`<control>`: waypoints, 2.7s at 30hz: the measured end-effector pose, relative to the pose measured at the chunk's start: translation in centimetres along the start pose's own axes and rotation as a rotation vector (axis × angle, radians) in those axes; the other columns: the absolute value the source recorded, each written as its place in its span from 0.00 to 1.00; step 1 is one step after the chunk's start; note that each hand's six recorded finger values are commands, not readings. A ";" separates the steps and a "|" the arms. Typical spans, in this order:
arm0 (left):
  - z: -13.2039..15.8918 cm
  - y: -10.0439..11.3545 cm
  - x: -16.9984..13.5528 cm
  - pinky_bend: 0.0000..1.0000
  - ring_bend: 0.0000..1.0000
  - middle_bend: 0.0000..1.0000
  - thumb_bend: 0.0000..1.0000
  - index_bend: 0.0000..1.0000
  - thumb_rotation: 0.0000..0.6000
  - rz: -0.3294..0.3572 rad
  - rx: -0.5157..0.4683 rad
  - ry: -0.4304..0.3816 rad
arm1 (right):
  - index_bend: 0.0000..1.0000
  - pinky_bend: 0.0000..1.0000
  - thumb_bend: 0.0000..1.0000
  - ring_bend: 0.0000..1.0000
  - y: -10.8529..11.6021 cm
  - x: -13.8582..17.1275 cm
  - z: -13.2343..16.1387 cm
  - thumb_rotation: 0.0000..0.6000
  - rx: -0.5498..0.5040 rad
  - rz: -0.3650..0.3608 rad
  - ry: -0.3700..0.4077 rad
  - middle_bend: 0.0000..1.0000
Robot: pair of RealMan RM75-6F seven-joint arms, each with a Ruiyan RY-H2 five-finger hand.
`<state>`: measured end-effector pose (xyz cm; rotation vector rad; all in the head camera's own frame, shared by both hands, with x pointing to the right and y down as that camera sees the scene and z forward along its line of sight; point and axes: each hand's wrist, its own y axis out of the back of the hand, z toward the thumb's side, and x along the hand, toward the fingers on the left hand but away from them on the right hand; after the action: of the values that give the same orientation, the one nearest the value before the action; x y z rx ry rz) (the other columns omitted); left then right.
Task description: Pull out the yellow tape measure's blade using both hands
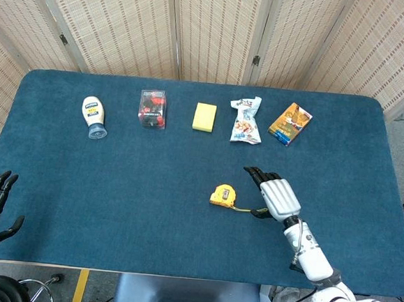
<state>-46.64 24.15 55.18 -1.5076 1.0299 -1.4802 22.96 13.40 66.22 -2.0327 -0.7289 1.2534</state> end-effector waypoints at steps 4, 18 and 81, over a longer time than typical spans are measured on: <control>-0.2 0.0 -0.1 0.02 0.03 0.07 0.35 0.06 1.00 -0.006 0.004 0.007 | 0.08 0.23 0.18 0.22 -1.2 -2.0 0.9 1.00 -0.004 0.022 -0.001 0.16; -0.5 -0.1 -0.1 0.02 0.03 0.07 0.35 0.06 1.00 -0.016 0.008 0.016 | 0.08 0.23 0.18 0.22 -5.5 -6.6 3.8 1.00 0.023 0.110 0.022 0.16; 11.9 -0.2 10.4 0.11 0.17 0.13 0.35 0.01 1.00 -0.062 -0.202 -0.277 | 0.62 0.35 0.18 0.48 0.3 -6.3 8.9 1.00 -0.158 0.091 0.030 0.54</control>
<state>-34.77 14.46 58.99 -1.8432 0.9942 -1.1923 12.43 10.65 66.46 -2.2296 -0.7494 1.2474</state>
